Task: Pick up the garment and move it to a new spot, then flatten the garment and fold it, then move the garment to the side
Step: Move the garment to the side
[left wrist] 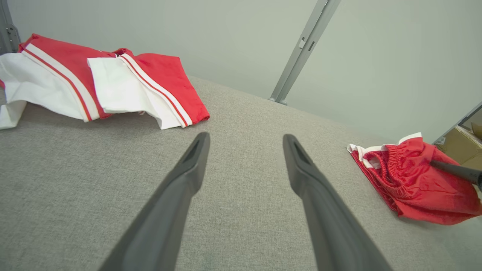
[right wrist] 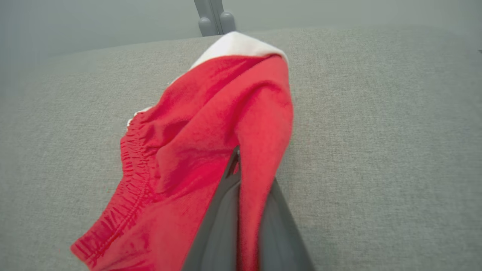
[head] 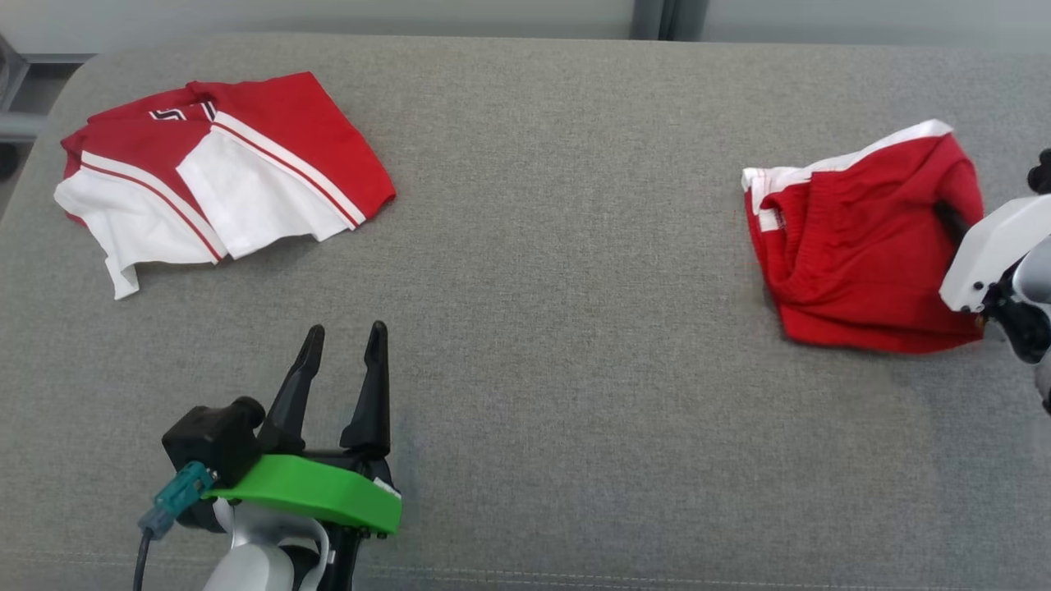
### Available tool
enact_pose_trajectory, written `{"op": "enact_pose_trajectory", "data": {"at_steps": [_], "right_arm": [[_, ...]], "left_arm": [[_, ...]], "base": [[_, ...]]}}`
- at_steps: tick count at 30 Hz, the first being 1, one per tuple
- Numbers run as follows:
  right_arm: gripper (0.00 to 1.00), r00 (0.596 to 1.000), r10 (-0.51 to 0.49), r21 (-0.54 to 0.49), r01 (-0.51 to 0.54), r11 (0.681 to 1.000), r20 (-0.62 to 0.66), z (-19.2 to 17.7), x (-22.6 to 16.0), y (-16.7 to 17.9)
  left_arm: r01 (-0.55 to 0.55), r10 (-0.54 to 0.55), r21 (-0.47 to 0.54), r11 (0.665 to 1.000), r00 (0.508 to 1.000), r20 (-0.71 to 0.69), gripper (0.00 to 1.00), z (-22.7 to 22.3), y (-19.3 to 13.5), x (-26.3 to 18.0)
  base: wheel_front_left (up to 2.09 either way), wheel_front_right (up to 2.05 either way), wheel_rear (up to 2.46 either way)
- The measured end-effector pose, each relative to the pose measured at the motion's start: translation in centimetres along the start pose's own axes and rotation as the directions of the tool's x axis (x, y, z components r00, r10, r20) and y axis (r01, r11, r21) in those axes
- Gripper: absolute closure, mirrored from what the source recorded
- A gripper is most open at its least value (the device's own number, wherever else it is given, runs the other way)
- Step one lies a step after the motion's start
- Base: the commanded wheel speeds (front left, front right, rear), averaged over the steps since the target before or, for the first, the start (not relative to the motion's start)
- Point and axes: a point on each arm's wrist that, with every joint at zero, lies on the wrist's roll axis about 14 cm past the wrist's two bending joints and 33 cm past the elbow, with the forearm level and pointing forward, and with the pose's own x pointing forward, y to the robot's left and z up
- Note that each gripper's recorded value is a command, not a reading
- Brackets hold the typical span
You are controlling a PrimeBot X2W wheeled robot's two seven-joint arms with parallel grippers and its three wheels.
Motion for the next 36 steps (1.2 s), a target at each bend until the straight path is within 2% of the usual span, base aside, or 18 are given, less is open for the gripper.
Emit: {"op": "enact_pose_trajectory", "data": {"at_steps": [8,15,20,26,29,30,32,33,34,35,36], "right_arm": [[1.00,0.993,-0.114,-0.072,0.117,0.991,0.034,3.5,0.3,-6.2],[1.00,0.983,-0.178,-0.103,0.182,0.978,0.049,5.4,1.2,-9.7],[1.00,0.976,-0.218,-0.161,0.219,0.962,0.024,5.0,2.0,-11.7],[1.00,0.950,-0.309,-0.248,0.291,0.924,-0.037,2.8,2.2,-14.7],[1.00,0.945,-0.326,-0.264,0.308,0.914,-0.026,2.6,2.6,-14.8],[0.87,0.942,-0.334,-0.263,0.316,0.911,-0.022,2.6,2.7,-14.8],[0.56,0.937,-0.348,-0.262,0.332,0.906,-0.015,2.4,2.8,-14.9],[0.35,0.935,-0.355,-0.261,0.340,0.904,-0.012,2.4,2.9,-14.9],[0.05,0.932,-0.362,-0.263,0.347,0.900,-0.010,2.3,2.9,-15.0],[0.00,0.928,-0.372,-0.266,0.357,0.896,-0.008,2.2,2.9,-15.1],[0.00,0.923,-0.384,-0.271,0.368,0.889,-0.004,2.2,2.8,-15.4]], "left_arm": [[0.077,-0.076,0.029,0.997,0.997,-0.033,0.00,-0.7,-2.0,2.0],[0.121,-0.117,0.051,0.991,0.991,-0.065,0.00,-1.6,-2.6,3.8],[0.151,-0.145,0.062,0.987,0.986,-0.087,0.00,-2.4,-3.3,4.9],[0.156,-0.148,0.067,0.985,0.982,-0.118,0.00,-3.4,-3.2,5.7],[0.154,-0.144,0.074,0.985,0.982,-0.124,0.00,-3.6,-3.0,5.7],[0.153,-0.143,0.076,0.985,0.982,-0.126,0.00,-3.6,-3.0,5.7],[0.150,-0.139,0.078,0.986,0.982,-0.129,0.00,-3.6,-2.8,5.7],[0.149,-0.138,0.082,0.985,0.982,-0.129,0.00,-3.5,-2.8,5.7],[0.148,-0.137,0.086,0.985,0.982,-0.127,0.00,-3.5,-2.7,5.7],[0.147,-0.136,0.087,0.985,0.983,-0.125,0.00,-3.4,-2.7,5.7],[0.147,-0.135,0.088,0.985,0.983,-0.122,0.00,-3.3,-2.6,5.8]], "base": [[0.00,0.00,0.00],[0.00,0.00,0.00],[0.00,0.00,0.00],[0.00,0.00,0.00],[0.00,0.00,0.00],[0.00,0.00,0.00],[0.00,0.00,0.00],[0.00,0.00,0.00],[0.00,0.00,0.00],[0.00,0.00,0.00],[0.00,0.00,0.00]]}}
